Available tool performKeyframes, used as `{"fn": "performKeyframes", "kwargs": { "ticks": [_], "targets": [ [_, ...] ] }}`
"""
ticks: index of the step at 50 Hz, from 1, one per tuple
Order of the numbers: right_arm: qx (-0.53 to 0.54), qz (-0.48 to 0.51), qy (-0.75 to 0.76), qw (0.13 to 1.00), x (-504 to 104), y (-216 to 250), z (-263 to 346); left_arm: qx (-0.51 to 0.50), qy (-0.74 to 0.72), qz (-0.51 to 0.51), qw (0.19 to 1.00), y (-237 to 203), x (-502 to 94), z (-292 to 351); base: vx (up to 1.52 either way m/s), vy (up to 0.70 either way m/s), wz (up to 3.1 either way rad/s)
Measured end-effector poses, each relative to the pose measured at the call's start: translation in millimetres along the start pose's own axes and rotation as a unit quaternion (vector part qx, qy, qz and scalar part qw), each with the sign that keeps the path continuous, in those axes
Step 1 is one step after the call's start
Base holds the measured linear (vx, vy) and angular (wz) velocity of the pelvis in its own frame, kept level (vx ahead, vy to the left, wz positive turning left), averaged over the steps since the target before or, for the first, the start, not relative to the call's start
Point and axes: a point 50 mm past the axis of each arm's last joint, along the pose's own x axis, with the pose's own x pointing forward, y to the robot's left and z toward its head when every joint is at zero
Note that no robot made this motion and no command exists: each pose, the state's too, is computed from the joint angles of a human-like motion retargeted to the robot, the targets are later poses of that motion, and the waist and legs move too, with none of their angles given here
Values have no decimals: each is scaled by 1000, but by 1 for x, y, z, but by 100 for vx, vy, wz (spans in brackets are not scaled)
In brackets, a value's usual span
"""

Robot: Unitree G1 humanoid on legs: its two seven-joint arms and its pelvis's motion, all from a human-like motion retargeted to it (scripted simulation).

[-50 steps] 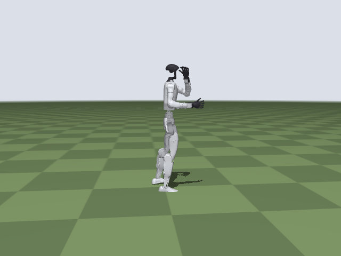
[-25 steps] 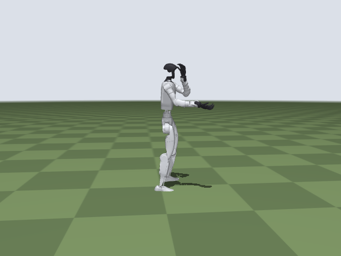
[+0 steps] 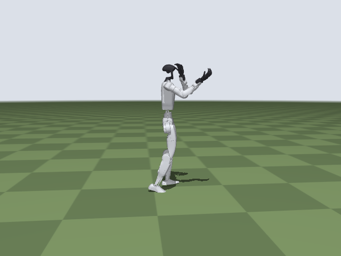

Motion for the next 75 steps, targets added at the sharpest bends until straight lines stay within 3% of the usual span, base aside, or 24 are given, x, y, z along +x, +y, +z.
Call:
{"fn": "performKeyframes", "kwargs": {
  "ticks": [7, 17, 26, 29, 34, 37, 42, 45, 52, 55, 57, 59, 60, 64, 67, 72, 75],
  "targets": [
    [99, 106, -44, 988, -41, 33, 15, -6, -2, 3, 1000, 1, -3, -2, 11, 7, -16],
    [-58, 3, -28, 998, -25, 9, 7, -1, 22, 13, 1000, 2, -3, -8, 9, -2, -17],
    [97, 231, -20, 968, -65, 78, 6, 11, -10, -23, 1000, -4, -3, -2, 8, -8, -2],
    [58, 202, -34, 977, -60, 70, 7, 18, -9, -17, 1000, -3, -3, -3, 8, -5, 21],
    [-53, 67, -37, 996, -29, 41, 1, 18, 4, -7, 1000, -1, 0, -5, 7, -7, 20],
    [-20, 96, -15, 995, -30, 48, -3, 15, 3, -20, 1000, -4, 0, -3, 6, -7, 15],
    [124, 254, 18, 959, -64, 80, -3, 14, -10, -42, 999, -6, -2, 0, 5, -6, 9],
    [138, 269, 18, 953, -70, 81, -1, 14, -6, -38, 999, -5, -4, -1, 2, -2, 2],
    [-76, 81, -26, 993, -26, 42, -3, 10, 15, -5, 1000, 1, -1, -7, 0, 0, 0],
    [-227, 106, -68, 966, -23, 46, 0, 27, 5, -8, 1000, 1, -2, -6, 0, 0, 0],
    [-470, 187, -127, 853, -25, 56, -4, 66, -5, -31, 997, 0, -3, -5, 0, 0, 0],
    [-704, 243, -216, 631, -25, 60, -2, 113, -18, -55, 992, -1, -5, -5, 0, 0, 0],
    [-743, 257, -253, 563, -27, 65, 1, 126, -26, -60, 990, -1, -6, -4, 0, 0, 0],
    [-812, 271, -327, 400, -32, 74, 9, 160, -38, -75, 983, 0, -9, -3, 0, 0, 0],
    [-872, 236, -283, 323, -16, 59, 12, 173, -20, -93, 980, -2, -9, -8, 0, 0, 0],
    [-938, 189, -109, 271, 15, 18, 9, 172, 21, -125, 977, -5, -8, -15, 0, 0, 0],
    [-936, 193, -107, 274, 16, 18, 6, 172, 15, -119, 978, -4, -8, -13, 0, 0, 0]
  ]
}}
